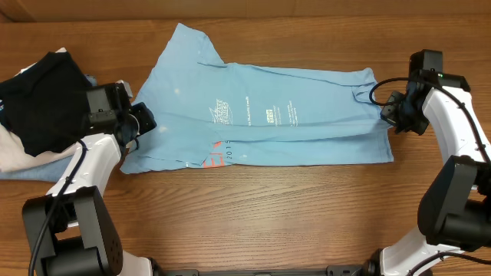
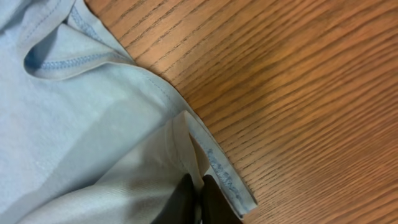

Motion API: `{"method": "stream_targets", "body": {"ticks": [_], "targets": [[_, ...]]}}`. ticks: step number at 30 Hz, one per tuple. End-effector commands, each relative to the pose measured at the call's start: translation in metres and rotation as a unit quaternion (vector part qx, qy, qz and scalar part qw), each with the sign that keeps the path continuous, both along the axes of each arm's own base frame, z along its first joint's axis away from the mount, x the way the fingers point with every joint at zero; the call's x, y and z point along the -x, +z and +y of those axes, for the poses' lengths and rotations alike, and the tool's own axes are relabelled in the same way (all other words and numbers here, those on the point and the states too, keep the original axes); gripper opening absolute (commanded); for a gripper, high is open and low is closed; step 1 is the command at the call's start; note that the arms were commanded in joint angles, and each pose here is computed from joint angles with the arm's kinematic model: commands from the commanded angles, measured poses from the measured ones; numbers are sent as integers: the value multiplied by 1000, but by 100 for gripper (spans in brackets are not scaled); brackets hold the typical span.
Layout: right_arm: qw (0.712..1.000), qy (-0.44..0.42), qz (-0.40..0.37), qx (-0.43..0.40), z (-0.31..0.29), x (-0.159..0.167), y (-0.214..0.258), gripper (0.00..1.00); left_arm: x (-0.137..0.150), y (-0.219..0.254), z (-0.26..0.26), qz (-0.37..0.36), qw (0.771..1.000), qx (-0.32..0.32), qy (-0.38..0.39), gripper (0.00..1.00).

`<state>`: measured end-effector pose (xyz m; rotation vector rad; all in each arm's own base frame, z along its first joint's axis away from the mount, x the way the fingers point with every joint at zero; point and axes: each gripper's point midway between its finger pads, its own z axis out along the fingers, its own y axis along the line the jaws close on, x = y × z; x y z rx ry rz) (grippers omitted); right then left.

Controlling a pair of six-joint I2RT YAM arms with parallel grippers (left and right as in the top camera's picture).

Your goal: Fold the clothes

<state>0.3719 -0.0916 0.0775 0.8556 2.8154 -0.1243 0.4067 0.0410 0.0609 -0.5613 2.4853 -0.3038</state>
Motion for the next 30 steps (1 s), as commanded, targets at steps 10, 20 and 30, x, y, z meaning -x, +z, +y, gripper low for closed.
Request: {"method": "stream_targets", "body": {"ticks": [10, 20, 30], "targets": [[1000, 2, 12, 7, -2, 5, -4, 14, 32, -17, -10, 84, 996, 17, -7, 38], [1000, 3, 3, 3, -1, 1, -3, 19, 44, -22, -18, 110, 993, 37, -15, 37], [1000, 3, 7, 3, -1, 3, -4, 20, 44, -22, -18, 110, 993, 38, -15, 38]]}}
